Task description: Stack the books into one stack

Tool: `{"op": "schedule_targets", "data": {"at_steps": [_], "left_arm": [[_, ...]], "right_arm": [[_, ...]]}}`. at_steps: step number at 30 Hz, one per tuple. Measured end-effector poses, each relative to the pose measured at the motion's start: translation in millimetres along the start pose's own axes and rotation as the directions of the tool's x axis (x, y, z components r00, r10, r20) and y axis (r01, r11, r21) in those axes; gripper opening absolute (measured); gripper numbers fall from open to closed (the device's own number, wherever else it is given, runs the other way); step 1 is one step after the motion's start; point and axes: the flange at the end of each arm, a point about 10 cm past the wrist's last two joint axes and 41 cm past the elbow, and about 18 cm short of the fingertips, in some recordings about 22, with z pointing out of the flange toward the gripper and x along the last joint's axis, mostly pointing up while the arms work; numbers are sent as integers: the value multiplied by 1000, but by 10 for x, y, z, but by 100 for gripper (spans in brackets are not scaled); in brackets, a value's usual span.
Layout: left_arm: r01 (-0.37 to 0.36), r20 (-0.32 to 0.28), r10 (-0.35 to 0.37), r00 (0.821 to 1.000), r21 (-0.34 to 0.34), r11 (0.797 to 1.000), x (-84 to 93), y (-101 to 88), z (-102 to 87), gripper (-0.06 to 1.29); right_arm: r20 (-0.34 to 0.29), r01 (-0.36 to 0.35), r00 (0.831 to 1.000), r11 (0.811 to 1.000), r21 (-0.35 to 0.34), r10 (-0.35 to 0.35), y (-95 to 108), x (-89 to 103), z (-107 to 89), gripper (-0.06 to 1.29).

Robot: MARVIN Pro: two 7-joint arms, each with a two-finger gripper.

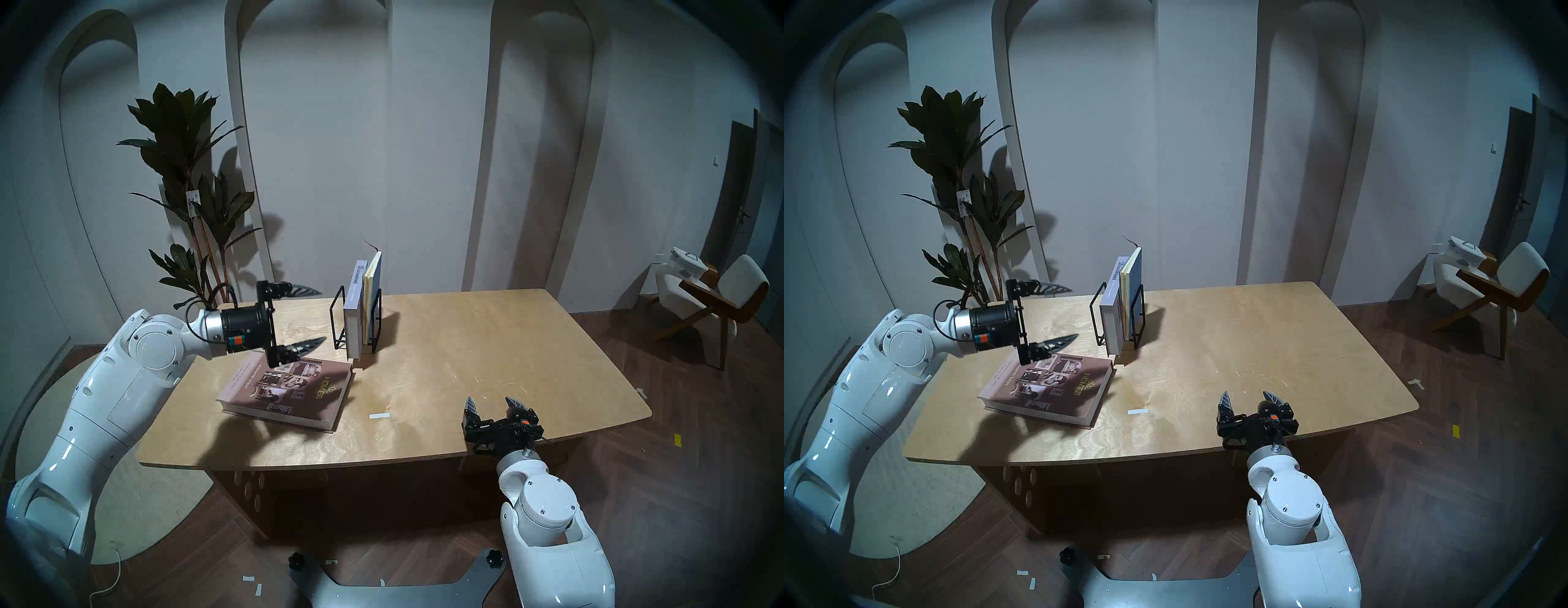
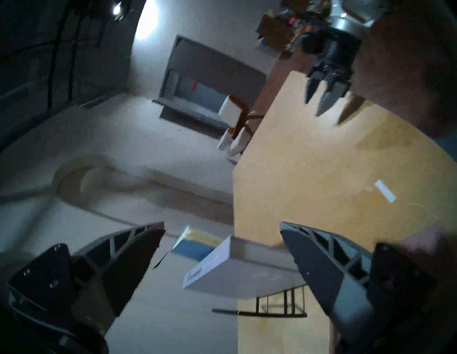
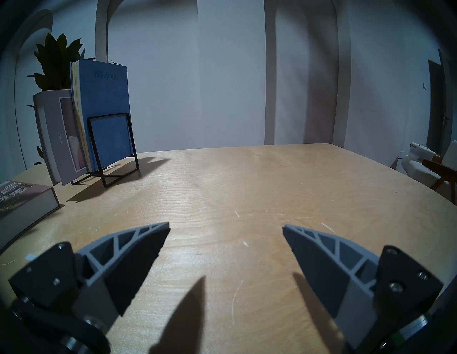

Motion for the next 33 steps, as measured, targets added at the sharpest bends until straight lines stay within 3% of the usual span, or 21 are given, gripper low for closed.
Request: {"op": "schedule_targets", "data": {"at_steps": [3, 5, 9, 14, 19, 25, 29, 33], "left_arm": [[49, 35, -52, 998, 94, 994, -56, -97, -28, 122], [94, 63, -107, 992, 183, 979, -98, -166, -63, 122], [147, 106, -185, 977, 294, 945, -144, -196, -112, 122], [168, 169, -248, 954, 382, 909, -159, -172, -135, 122], [159, 224, -281, 933, 443, 882, -152, -143, -142, 122], [132, 287, -319, 903, 520, 844, -125, -85, -147, 122], [119, 313, -334, 889, 547, 828, -101, -44, -139, 122], [110, 327, -342, 881, 560, 821, -84, -18, -130, 122]], "right_arm": [[0, -1, 1000, 1000, 1, 1, -1, 0, 1, 123], [-3, 2, 1000, 1000, 6, -2, -19, 9, 7, 123], [-20, 37, 999, 999, 29, -36, -108, 58, 32, 123], [-66, 112, 992, 992, 56, -108, -237, 157, 78, 123], [-117, 180, 978, 981, 78, -170, -391, 263, 126, 123], [-198, 276, 948, 955, 111, -251, -683, 390, 233, 123], [-242, 324, 926, 938, 119, -289, -842, 426, 311, 123], [-260, 346, 916, 929, 130, -304, -965, 393, 372, 123]]}}
